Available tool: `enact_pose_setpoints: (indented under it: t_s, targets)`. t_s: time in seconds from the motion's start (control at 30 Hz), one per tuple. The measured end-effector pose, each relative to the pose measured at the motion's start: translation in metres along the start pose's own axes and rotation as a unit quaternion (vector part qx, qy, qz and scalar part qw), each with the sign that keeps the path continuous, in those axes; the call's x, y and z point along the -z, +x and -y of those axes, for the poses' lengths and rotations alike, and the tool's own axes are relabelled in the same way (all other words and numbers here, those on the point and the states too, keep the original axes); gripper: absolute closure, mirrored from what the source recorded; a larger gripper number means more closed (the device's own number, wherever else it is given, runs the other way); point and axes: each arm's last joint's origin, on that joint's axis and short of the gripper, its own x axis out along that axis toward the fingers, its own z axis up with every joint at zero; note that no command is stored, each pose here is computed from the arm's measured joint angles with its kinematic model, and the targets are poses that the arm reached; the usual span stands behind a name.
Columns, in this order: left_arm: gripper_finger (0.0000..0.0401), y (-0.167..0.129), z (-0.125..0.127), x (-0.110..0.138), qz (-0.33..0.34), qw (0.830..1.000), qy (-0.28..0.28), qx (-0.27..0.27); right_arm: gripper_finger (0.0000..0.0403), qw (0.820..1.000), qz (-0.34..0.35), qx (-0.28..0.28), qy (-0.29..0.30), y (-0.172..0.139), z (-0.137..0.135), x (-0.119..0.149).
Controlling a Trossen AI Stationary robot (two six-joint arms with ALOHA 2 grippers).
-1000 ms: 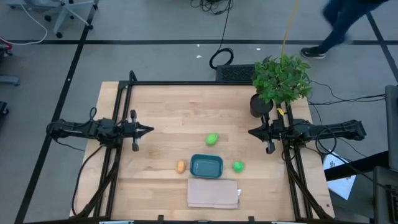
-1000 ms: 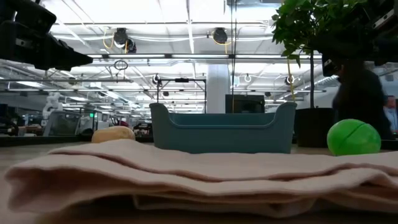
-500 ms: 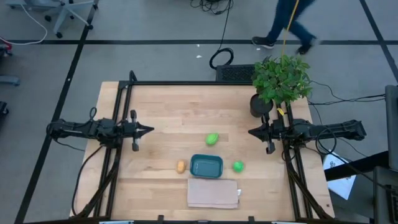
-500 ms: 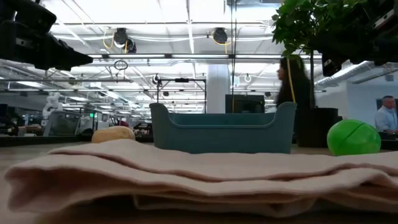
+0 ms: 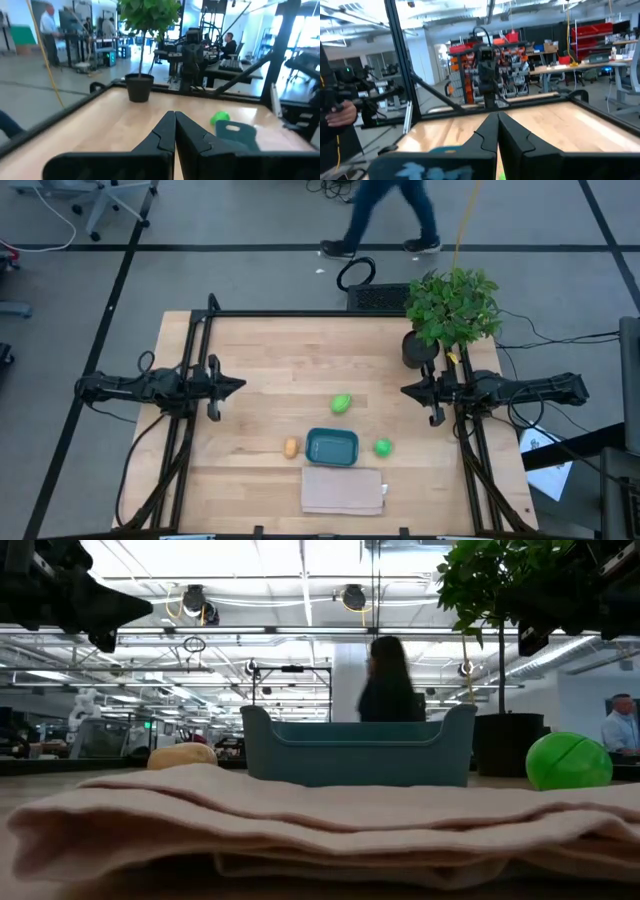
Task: Pick and placing Produce into tupperware
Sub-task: Put the green melon into the dark blue bin
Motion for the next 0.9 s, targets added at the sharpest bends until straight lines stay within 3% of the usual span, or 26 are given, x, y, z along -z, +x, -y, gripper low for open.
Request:
enact_pose_setpoints:
  t_s: [0.43,0.53,0.7,0.9]
  targets:
    - [0.0391,0.0,0.0,-0.006,0.032,0.999,0.023,-0.012,0.0401,0.999,0.023,0.015,-0.042,0.001,0.0,-0.004]
    - [0.0391,0.0,0.0,-0.006,0.03,0.999,0.035,-0.013,0.039,0.998,0.01,0.053,-0.029,0.003,0.003,-0.001]
    - [0.0391,0.0,-0.001,-0.005,0.023,0.997,0.066,-0.014,0.0369,0.997,-0.053,0.063,-0.016,0.011,0.004,0.011]
    - [0.0391,0.0,-0.001,-0.005,0.024,0.997,0.072,-0.014,0.0363,0.996,-0.047,0.06,-0.036,0.026,0.003,0.011]
